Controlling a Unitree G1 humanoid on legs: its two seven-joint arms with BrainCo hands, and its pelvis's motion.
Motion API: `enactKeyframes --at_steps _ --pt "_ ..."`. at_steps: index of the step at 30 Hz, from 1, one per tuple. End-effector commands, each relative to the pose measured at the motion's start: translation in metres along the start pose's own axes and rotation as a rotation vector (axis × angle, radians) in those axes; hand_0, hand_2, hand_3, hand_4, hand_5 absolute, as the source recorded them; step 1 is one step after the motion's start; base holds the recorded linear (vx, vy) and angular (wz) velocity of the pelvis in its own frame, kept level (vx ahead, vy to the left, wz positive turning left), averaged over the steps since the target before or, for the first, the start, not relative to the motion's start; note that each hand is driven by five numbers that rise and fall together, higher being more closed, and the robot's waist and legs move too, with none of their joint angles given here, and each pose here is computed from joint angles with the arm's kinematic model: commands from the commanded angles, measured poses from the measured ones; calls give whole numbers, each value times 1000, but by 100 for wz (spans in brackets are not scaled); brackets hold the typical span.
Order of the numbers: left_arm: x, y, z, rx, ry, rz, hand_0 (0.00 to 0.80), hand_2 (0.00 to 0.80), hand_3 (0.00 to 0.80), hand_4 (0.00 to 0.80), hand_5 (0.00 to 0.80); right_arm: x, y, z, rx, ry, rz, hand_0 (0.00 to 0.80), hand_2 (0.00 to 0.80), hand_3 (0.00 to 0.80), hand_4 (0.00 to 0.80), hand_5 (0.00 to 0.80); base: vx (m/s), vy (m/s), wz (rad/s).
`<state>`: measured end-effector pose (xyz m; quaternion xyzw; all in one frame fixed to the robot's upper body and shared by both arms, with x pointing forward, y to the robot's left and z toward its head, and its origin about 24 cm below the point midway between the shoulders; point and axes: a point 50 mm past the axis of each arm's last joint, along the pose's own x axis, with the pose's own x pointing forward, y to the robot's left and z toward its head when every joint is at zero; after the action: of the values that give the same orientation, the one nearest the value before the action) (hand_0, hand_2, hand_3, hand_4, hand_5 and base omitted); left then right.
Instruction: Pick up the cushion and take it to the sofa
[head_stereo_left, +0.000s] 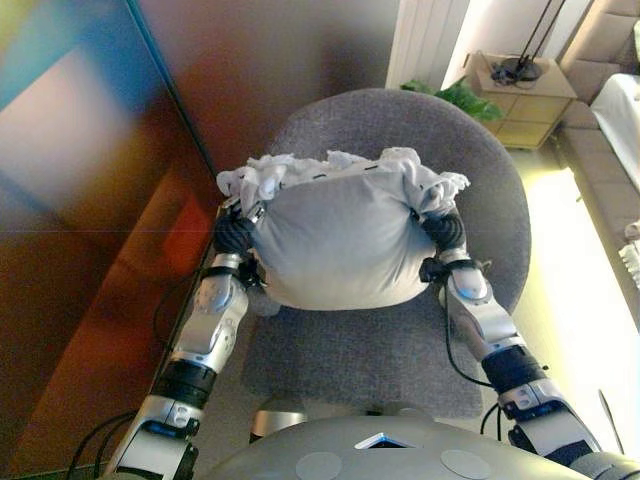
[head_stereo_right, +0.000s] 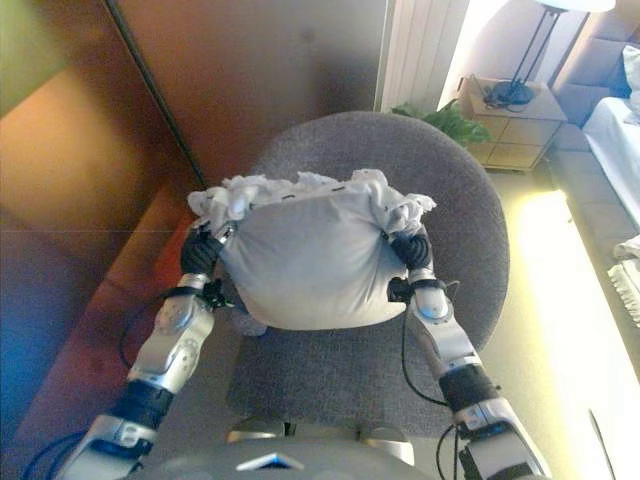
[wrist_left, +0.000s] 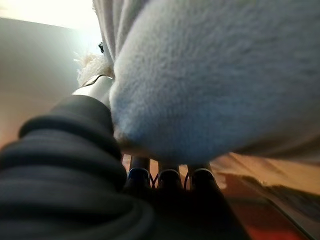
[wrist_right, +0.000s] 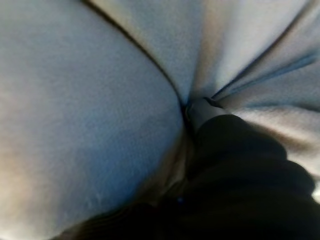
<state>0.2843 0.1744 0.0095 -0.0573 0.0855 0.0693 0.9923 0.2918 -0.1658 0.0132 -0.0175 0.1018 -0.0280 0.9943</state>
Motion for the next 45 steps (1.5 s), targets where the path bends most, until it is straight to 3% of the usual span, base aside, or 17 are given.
enactKeyframes --at_steps 1,5,10,15,22,23,24,25,29,30,31,39,45 --pt "30 -49 18 24 11 -105 800 800 800 800 800 31 47 54 127 -89 92 800 800 800 800 800 125 55 2" --pt "39 -56 3 89 160 -116 800 800 800 800 800 41 51 30 114 102 -1 800 800 800 800 800 97 60 1" --pt "53 -49 2 168 233 -90 800 800 800 800 800 50 59 28 55 169 -69 800 800 800 800 800 12 51 0" --pt "69 -54 23 173 207 -84 800 800 800 800 800 65 58 50 44 209 -173 800 800 800 800 800 -115 42 -1" --pt "88 -71 74 195 70 -86 800 800 800 800 800 83 41 101 61 106 -280 800 800 800 800 800 -198 41 1" --pt "88 -73 76 184 64 -101 612 612 612 612 612 84 39 102 55 110 -296 800 800 800 800 800 0 0 0" --pt "88 -74 78 178 58 -119 474 474 474 474 474 83 36 101 51 117 -318 800 800 800 800 800 0 0 0" --pt "87 -76 78 183 55 -126 0 0 0 0 0 84 33 100 50 122 -333 800 800 800 800 800 -42 12 1" --pt "90 -67 79 174 68 -71 0 0 0 0 0 85 25 99 44 129 -351 800 800 800 800 800 -63 30 -3" --pt "90 -64 77 171 73 -56 0 0 0 0 0 85 23 96 48 140 -340 147 147 147 147 147 0 0 0" --pt "90 -61 74 170 81 -42 0 0 0 0 0 85 21 93 49 162 -322 0 0 0 0 0 0 0 0" --pt "76 -1 36 203 121 77 0 0 0 0 0 78 -41 70 167 183 -430 0 0 0 0 0 71 -11 2" --pt "39 68 6 162 104 227 0 0 0 0 0 39 -111 35 203 108 -640 0 0 0 0 0 163 -10 10"
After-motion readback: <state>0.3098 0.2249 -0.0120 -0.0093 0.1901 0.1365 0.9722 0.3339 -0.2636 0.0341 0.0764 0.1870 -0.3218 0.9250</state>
